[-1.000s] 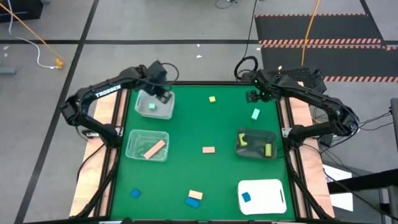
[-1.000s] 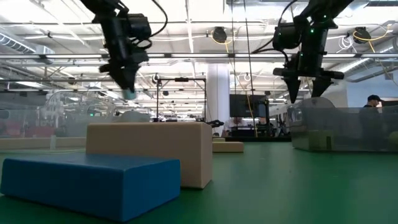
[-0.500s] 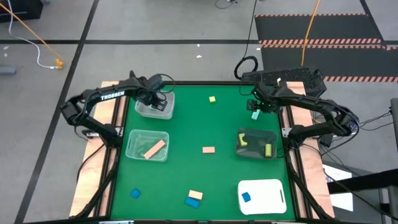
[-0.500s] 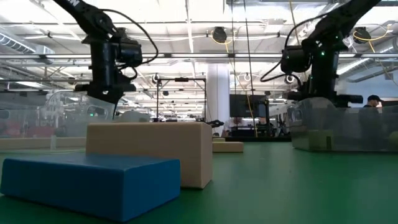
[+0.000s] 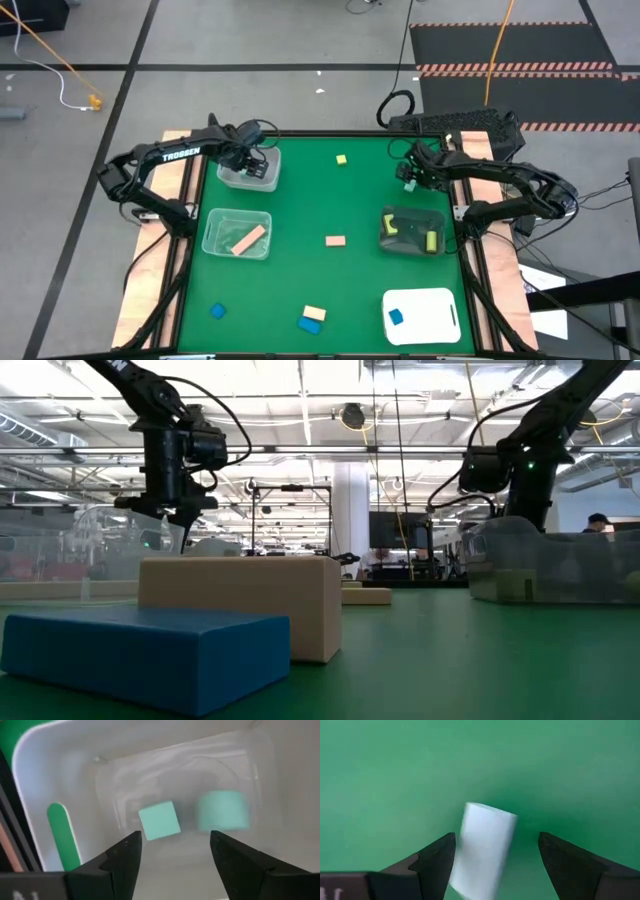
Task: Sort & place blocks by color
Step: Put the light blue block into the gray bin
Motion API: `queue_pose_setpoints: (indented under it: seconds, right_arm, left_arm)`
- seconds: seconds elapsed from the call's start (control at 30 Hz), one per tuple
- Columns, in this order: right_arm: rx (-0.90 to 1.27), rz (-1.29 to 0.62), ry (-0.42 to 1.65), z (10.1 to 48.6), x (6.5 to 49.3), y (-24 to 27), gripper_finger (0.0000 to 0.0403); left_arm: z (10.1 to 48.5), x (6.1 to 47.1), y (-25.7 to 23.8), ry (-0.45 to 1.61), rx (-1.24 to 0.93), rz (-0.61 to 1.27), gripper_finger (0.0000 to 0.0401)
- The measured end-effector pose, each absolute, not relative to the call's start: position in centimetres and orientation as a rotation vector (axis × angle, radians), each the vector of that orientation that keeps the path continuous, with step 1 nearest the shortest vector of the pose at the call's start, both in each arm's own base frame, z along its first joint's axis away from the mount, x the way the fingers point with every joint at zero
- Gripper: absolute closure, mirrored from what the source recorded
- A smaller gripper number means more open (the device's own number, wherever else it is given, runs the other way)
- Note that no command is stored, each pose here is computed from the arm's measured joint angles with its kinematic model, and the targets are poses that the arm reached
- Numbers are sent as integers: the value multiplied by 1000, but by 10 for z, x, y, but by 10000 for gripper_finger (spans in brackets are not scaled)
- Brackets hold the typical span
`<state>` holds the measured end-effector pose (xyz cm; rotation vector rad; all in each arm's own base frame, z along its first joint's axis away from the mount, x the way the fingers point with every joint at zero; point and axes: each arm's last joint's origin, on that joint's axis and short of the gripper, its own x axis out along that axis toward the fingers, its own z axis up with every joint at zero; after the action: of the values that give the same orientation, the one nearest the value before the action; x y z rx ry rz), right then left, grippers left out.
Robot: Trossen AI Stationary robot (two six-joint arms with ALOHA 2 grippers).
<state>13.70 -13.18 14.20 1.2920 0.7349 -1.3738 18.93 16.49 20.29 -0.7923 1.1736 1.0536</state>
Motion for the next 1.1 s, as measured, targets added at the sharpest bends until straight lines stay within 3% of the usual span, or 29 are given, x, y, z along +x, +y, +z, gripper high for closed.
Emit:
queue_pose_setpoints:
  seconds: [0.27,0.63,0.87,1.1]
  right_arm:
    - [1243,-1377,732,137,135,-131,151]
    - [1177,-1362,788,134,132,-129,293]
    - [1140,-1307,778,136,134,-131,295]
    - [1152,-1064,466,160,152,-142,291]
  left_arm:
    - [216,196,169,1107,-838,1041,182]
    - [270,217,181,920,-779,990,201]
    - [308,232,180,799,-721,929,201]
    - [330,255,174,616,-716,720,201]
